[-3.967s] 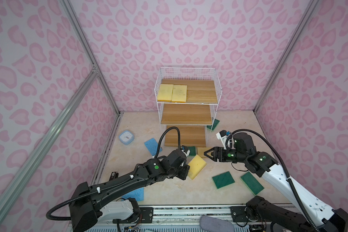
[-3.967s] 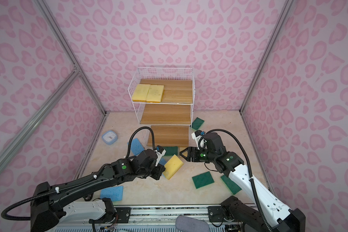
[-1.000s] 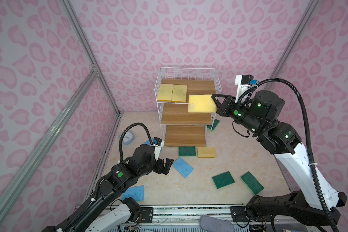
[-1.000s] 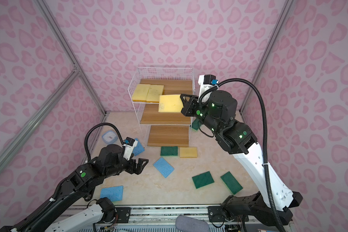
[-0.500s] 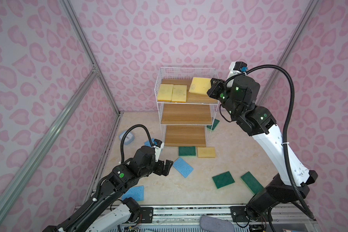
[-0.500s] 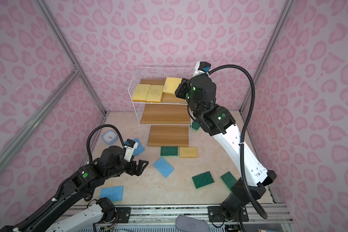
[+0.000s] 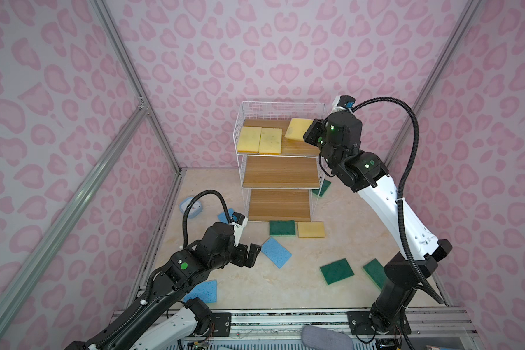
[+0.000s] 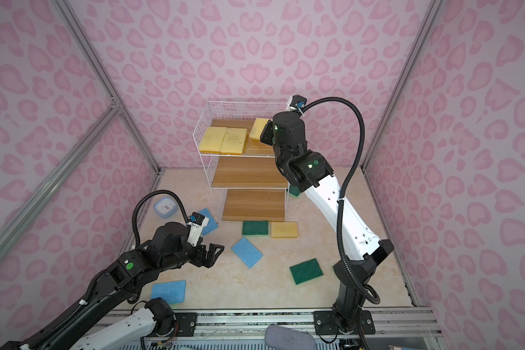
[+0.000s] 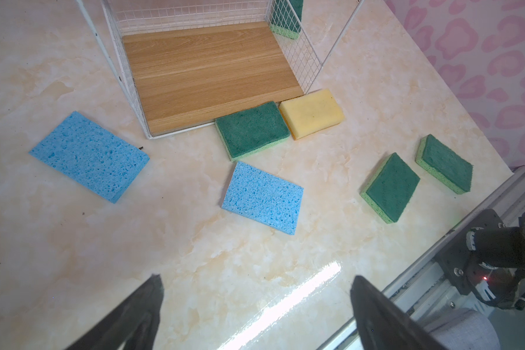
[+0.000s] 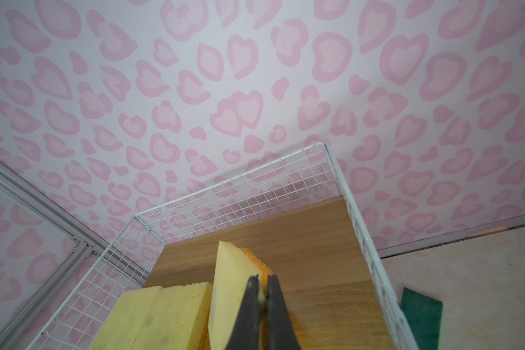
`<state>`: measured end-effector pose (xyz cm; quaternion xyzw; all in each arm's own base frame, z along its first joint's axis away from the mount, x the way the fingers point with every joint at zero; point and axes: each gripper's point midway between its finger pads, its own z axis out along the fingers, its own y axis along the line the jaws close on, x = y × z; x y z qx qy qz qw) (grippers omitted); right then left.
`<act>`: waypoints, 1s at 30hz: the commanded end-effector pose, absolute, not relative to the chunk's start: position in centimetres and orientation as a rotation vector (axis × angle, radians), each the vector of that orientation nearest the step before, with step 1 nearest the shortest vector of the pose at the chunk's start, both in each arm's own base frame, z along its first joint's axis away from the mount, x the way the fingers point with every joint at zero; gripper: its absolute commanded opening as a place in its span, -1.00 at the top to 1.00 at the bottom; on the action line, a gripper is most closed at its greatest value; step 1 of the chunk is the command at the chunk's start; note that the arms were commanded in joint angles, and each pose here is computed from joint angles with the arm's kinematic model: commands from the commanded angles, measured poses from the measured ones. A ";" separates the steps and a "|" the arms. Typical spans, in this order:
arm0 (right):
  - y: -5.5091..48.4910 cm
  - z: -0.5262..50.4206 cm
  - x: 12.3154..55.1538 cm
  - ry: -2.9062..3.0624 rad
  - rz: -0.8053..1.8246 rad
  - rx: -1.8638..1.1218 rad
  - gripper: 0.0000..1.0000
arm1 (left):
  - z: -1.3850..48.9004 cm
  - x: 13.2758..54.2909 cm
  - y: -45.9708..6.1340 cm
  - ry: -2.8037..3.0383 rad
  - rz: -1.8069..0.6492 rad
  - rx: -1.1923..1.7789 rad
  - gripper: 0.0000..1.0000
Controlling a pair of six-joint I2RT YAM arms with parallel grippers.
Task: Arrange cleaning sponges on a shelf
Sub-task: Place the cleaning sponge at the shelf.
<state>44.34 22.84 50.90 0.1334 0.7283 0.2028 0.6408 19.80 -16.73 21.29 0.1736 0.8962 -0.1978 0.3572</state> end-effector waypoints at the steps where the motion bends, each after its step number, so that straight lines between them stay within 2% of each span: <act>1: 23.0 50.6 44.8 1.652 0.473 0.325 0.79 | 21.4 19.9 -16.8 2.302 -0.526 0.434 -0.95; 8: 23.1 49.5 44.3 1.671 0.489 0.302 0.31 | 21.1 19.9 -16.7 2.308 -0.518 0.433 -0.95; 11: 22.9 49.3 43.8 1.667 0.500 0.301 0.23 | 21.1 20.0 -16.9 2.311 -0.518 0.434 -0.95; 19: 23.9 48.8 42.9 1.690 0.583 0.254 0.21 | 21.1 20.3 -17.2 2.312 -0.518 0.440 -0.95; 24: 24.7 48.2 42.9 1.708 0.620 0.233 0.30 | 21.2 20.3 -17.2 2.312 -0.520 0.435 -0.95; 30: 25.7 47.7 43.0 1.727 0.658 0.206 0.31 | 21.3 20.2 -17.1 2.310 -0.519 0.431 -0.95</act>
